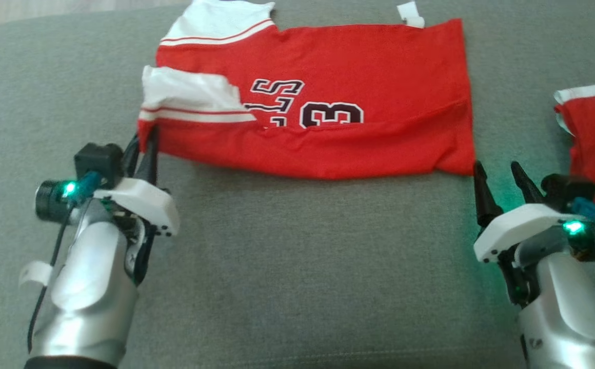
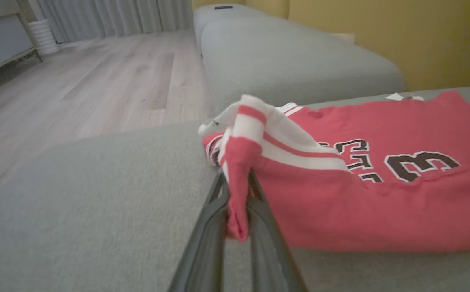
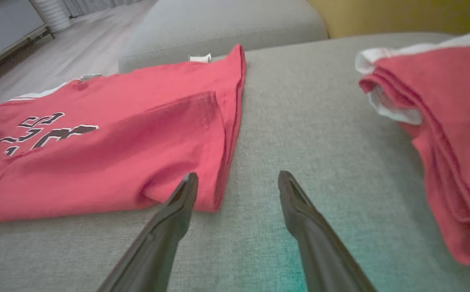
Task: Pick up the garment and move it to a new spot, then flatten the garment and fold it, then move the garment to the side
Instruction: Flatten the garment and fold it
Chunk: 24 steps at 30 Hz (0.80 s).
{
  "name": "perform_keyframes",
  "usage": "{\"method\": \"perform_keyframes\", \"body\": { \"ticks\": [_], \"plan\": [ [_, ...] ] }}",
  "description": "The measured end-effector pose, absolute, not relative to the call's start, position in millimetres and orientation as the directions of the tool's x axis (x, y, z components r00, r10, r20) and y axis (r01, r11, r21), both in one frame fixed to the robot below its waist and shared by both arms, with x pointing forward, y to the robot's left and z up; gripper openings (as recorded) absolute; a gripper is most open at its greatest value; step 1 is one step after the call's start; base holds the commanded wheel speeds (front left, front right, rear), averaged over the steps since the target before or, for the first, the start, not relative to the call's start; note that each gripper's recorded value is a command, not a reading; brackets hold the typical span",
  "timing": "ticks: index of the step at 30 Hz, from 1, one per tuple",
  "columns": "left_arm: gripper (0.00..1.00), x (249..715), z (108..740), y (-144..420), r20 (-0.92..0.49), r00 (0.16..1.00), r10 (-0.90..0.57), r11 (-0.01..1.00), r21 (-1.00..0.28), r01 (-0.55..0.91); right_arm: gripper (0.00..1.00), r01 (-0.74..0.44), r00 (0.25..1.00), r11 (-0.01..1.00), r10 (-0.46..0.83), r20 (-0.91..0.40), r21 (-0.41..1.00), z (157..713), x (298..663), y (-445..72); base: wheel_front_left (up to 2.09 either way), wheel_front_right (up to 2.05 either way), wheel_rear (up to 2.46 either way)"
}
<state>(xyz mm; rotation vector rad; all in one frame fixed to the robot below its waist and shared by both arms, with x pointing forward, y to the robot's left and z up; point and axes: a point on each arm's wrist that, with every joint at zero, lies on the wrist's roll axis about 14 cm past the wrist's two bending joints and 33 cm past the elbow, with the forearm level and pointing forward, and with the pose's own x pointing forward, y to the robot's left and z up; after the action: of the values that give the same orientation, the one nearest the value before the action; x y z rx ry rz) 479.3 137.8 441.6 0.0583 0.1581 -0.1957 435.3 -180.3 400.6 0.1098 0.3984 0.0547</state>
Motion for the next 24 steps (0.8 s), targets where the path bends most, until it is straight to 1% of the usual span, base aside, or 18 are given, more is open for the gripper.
{"method": "perform_keyframes", "body": {
  "ticks": [3,8,13,14,15,16,24],
  "plan": [
    [0.00,473,450,135,-0.134,0.967,-0.218,0.972,0.058,0.227,1.00,-0.005,0.901,0.986,0.076,-0.427,0.165,392,441,-179,0.00,0.00,0.00],
    [0.00,463,445,135,-0.145,0.959,-0.243,0.963,0.082,0.256,1.00,0.019,0.862,0.957,0.131,-0.490,0.290,379,452,-159,0.00,0.00,0.00],
    [0.00,459,442,137,-0.156,0.958,-0.241,0.963,0.084,0.256,1.00,0.020,0.833,0.949,0.159,-0.530,0.315,369,461,-148,0.00,0.00,0.00],
    [0.00,459,441,137,-0.159,0.957,-0.241,0.963,0.085,0.257,0.89,0.016,0.831,0.948,0.165,-0.532,0.318,369,463,-145,0.00,0.00,0.00],
    [0.00,458,440,137,-0.162,0.956,-0.243,0.962,0.085,0.259,0.31,0.008,0.829,0.949,0.169,-0.532,0.315,370,466,-143,0.00,0.00,0.00],
    [0.00,457,440,137,-0.164,0.956,-0.243,0.962,0.085,0.259,0.00,0.000,0.831,0.952,0.171,-0.530,0.306,371,468,-142,0.00,0.00,0.00],
    [0.00,449,442,139,-0.169,0.957,-0.238,0.963,0.090,0.255,0.00,-0.045,0.838,0.975,0.155,-0.523,0.218,375,460,-145,0.00,0.00,0.00]
  ]
}}
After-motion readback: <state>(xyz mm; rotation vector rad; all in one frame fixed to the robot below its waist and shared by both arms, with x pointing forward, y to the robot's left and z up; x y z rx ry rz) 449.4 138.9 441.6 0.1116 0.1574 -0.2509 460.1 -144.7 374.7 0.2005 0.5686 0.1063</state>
